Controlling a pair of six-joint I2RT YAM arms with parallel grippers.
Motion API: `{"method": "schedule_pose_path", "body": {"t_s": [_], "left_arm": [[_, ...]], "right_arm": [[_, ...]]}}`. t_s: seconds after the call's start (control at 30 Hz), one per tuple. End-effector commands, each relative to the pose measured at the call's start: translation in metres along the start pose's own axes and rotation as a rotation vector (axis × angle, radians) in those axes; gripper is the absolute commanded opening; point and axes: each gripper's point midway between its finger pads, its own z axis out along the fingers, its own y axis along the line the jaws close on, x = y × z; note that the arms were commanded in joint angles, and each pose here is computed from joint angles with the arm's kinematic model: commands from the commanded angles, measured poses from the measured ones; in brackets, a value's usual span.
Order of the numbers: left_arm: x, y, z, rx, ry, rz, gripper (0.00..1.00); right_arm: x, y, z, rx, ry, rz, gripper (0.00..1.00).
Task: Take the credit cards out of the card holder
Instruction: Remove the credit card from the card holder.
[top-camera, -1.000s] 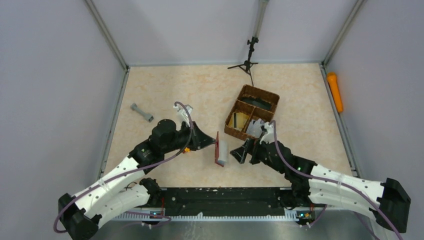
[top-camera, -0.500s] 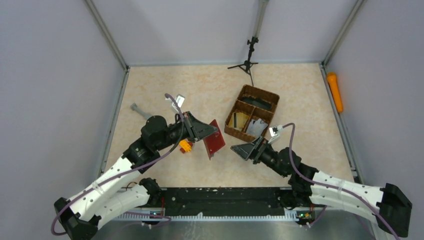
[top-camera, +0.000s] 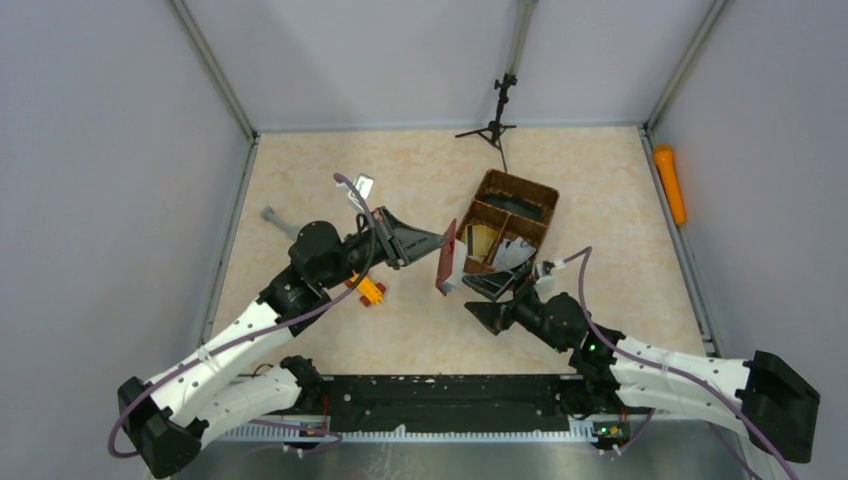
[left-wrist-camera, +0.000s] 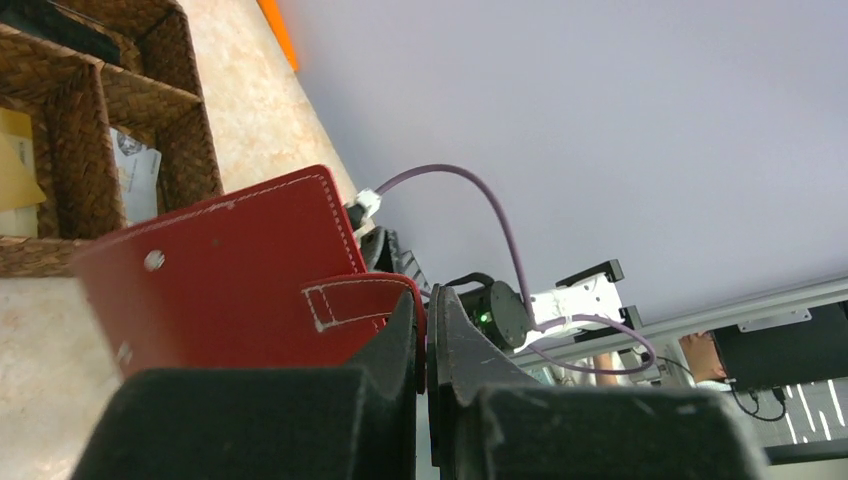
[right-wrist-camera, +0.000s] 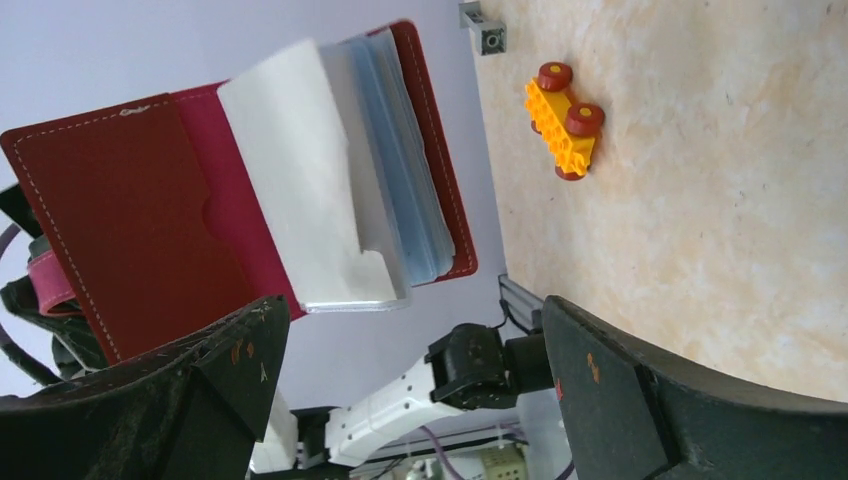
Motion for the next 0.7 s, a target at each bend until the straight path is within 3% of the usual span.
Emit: {"method": "schedule_pose_path", "body": {"t_s": [0.0, 0.67], "left_arm": [[-0.018, -0.036, 0.009, 0.144, -0.048, 0.004, 0.0], [-0.012, -0.029, 0.006, 0.169, -0.058, -0.03, 0.0]], "right_arm": [[0.014, 0.028, 0.005, -0.055, 0.068, 0.189, 0.99], [0.015, 0.053, 0.018, -0.137, 0.065, 0.244, 0.99]]}}
